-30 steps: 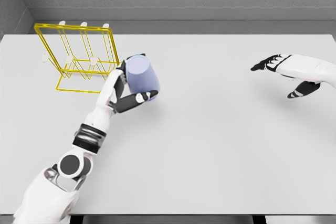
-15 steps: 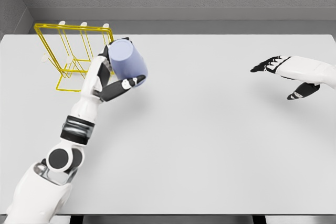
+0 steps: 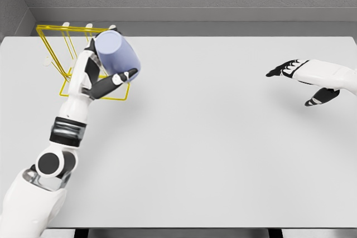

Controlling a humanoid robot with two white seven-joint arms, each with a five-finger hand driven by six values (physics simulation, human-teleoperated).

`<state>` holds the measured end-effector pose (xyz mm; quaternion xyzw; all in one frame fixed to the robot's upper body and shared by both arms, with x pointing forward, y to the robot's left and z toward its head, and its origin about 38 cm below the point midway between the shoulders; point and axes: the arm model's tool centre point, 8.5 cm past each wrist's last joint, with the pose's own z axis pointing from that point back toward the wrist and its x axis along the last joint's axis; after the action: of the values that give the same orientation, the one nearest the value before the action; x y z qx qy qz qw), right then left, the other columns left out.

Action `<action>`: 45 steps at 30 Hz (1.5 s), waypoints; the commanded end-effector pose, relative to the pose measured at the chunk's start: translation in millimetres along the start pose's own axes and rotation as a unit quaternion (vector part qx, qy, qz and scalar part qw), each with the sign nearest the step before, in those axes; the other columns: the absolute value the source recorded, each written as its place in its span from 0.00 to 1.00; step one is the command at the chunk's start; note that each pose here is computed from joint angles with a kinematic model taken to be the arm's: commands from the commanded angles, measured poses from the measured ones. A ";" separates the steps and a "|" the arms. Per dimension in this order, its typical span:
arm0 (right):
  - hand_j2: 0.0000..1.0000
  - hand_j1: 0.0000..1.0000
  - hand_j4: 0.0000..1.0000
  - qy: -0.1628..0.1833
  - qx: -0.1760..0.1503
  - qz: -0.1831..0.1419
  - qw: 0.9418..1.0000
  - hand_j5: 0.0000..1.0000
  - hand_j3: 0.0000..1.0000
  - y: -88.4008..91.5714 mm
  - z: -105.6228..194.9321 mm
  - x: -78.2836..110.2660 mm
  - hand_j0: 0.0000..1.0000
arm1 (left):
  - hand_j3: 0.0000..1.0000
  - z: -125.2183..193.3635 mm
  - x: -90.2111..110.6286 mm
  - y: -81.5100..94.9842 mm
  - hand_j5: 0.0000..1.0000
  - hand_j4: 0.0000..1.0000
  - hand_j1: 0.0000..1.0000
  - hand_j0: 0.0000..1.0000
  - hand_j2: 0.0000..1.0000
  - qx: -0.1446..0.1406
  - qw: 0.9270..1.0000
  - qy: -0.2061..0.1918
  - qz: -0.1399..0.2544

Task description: Place the cup on the cup holder with both arms

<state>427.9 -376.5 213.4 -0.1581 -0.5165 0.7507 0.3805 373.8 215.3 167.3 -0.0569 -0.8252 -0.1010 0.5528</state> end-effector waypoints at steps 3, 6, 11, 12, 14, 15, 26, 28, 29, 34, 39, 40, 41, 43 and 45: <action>1.00 1.00 1.00 -0.001 -0.002 -0.003 1.000 1.00 1.00 -0.3 -0.5 0.1 1.00 | 0.74 -0.2 2.4 12.8 0.74 0.74 0.74 0.74 0.74 0.009 1.000 -0.001 -0.004; 1.00 1.00 1.00 -0.001 -0.002 -0.003 1.000 1.00 1.00 -0.3 -0.5 0.1 1.00 | 0.74 -0.2 2.3 13.4 0.74 0.74 0.74 0.74 0.74 0.010 1.000 0.000 -0.002; 1.00 1.00 1.00 -0.001 -0.002 -0.003 1.000 1.00 1.00 -0.3 -0.5 0.1 1.00 | 0.74 -0.2 4.1 22.6 0.74 0.74 0.74 0.74 0.74 0.016 1.000 0.000 -0.008; 1.00 1.00 1.00 -0.001 -0.002 -0.003 1.000 1.00 1.00 -0.3 -0.5 0.1 1.00 | 0.74 -0.3 4.6 24.7 0.74 0.74 0.74 0.74 0.74 0.018 1.000 0.000 -0.006; 1.00 1.00 1.00 -0.001 -0.002 -0.003 1.000 1.00 1.00 -0.3 -0.5 0.1 1.00 | 0.74 -0.1 4.7 26.8 0.74 0.74 0.74 0.74 0.74 0.018 1.000 0.001 -0.007; 1.00 1.00 1.00 -0.001 -0.003 -0.003 1.000 1.00 1.00 -0.2 -1.0 0.4 1.00 | 0.74 0.0 4.7 27.3 0.74 0.74 0.74 0.74 0.74 0.019 1.000 0.001 -0.006; 1.00 1.00 1.00 -0.003 -0.004 -0.004 1.000 1.00 1.00 0.0 -2.6 1.3 1.00 | 0.74 0.0 4.3 31.4 0.74 0.74 0.74 0.74 0.74 0.020 1.000 0.006 -0.009; 1.00 1.00 1.00 -0.004 -0.004 -0.005 1.000 1.00 1.00 0.1 -3.2 1.6 1.00 | 0.74 0.0 4.4 31.9 0.74 0.74 0.74 0.74 0.74 0.021 1.000 0.006 -0.010; 1.00 1.00 1.00 -0.004 -0.004 -0.005 1.000 1.00 1.00 0.1 -3.2 1.6 1.00 | 0.74 -0.5 4.5 32.7 0.74 0.74 0.74 0.74 0.74 0.022 1.000 0.005 -0.010; 1.00 1.00 1.00 -0.004 -0.004 -0.005 1.000 1.00 1.00 0.1 -3.2 1.6 1.00 | 0.74 -1.9 5.4 36.6 0.74 0.74 0.74 0.74 0.74 0.027 1.000 0.007 -0.013; 1.00 1.00 1.00 -0.004 -0.004 -0.005 1.000 1.00 1.00 0.1 -3.2 1.6 1.00 | 0.74 -5.2 6.9 37.7 0.74 0.74 0.74 0.74 0.74 0.027 1.000 0.003 -0.014; 1.00 1.00 1.00 -0.004 -0.004 -0.005 1.000 1.00 1.00 0.1 -3.2 1.6 1.00 | 0.74 -5.6 6.8 38.0 0.74 0.74 0.74 0.74 0.74 0.027 1.000 0.004 -0.014; 1.00 1.00 1.00 -0.004 -0.004 -0.005 1.000 1.00 1.00 0.1 -3.2 1.6 1.00 | 0.74 -6.1 7.0 38.2 0.74 0.74 0.74 0.74 0.74 0.028 1.000 0.004 -0.013; 1.00 1.00 1.00 -0.004 -0.004 -0.005 1.000 1.00 1.00 0.1 -3.2 1.6 1.00 | 0.74 -6.1 5.9 38.3 0.74 0.74 0.74 0.74 0.74 0.028 0.999 0.007 -0.014; 1.00 1.00 1.00 -0.004 -0.004 -0.005 1.000 1.00 1.00 0.1 -3.2 1.6 1.00 | 0.74 -6.1 5.8 38.8 0.74 0.74 0.74 0.74 0.74 0.028 0.999 0.009 -0.014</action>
<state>428.7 -372.8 211.5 -0.1548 -0.5200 0.7493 0.3796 384.6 251.5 178.9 -0.0294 -0.8243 -0.0851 0.5589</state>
